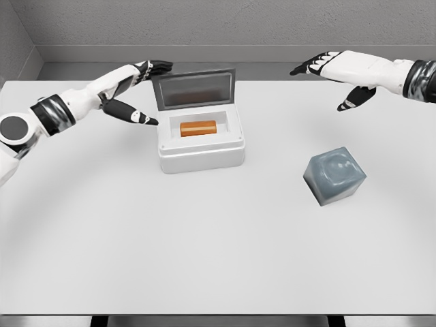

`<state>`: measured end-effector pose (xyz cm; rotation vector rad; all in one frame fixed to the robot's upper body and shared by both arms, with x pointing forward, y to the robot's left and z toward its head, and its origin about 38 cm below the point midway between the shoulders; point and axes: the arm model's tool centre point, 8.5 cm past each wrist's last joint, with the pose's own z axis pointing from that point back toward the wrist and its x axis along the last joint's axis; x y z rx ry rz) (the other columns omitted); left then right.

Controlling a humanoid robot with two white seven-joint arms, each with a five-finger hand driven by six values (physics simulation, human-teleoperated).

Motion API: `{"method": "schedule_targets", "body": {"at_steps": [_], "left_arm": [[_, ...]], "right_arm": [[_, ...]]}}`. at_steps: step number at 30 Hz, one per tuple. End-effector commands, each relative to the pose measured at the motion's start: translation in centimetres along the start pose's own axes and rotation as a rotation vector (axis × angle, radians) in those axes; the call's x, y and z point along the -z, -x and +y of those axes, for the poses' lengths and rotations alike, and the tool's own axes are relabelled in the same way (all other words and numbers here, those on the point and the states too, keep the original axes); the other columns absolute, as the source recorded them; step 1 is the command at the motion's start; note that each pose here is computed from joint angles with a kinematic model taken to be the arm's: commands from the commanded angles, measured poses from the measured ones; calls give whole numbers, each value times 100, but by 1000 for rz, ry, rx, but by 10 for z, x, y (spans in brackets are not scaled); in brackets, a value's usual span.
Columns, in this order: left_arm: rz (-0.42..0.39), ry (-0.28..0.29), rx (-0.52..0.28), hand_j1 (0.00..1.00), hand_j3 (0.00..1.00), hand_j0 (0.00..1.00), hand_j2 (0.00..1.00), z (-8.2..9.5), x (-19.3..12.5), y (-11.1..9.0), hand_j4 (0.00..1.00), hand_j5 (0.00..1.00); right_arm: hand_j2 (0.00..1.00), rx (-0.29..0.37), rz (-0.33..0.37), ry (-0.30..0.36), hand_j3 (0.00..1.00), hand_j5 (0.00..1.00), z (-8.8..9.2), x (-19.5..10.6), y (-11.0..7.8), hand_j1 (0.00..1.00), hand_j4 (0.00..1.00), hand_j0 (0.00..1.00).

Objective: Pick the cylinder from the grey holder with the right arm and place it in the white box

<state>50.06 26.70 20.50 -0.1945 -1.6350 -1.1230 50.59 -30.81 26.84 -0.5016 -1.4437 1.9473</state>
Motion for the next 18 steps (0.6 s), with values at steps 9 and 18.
{"method": "schedule_targets", "body": {"at_steps": [9, 18], "left_arm": [[-29, 6, 3, 98, 98, 98, 98, 4, -10, -13, 98, 98], [122, -24, 58, 100, 100, 100, 100, 18, -55, 28, 100, 100]], "right_arm": [[100, 5, 0, 5, 100, 100, -1, -1, 0, 100, 100, 100], [100, 2, -3, 3, 100, 100, 0, 0, -1, 100, 100, 100]]}}
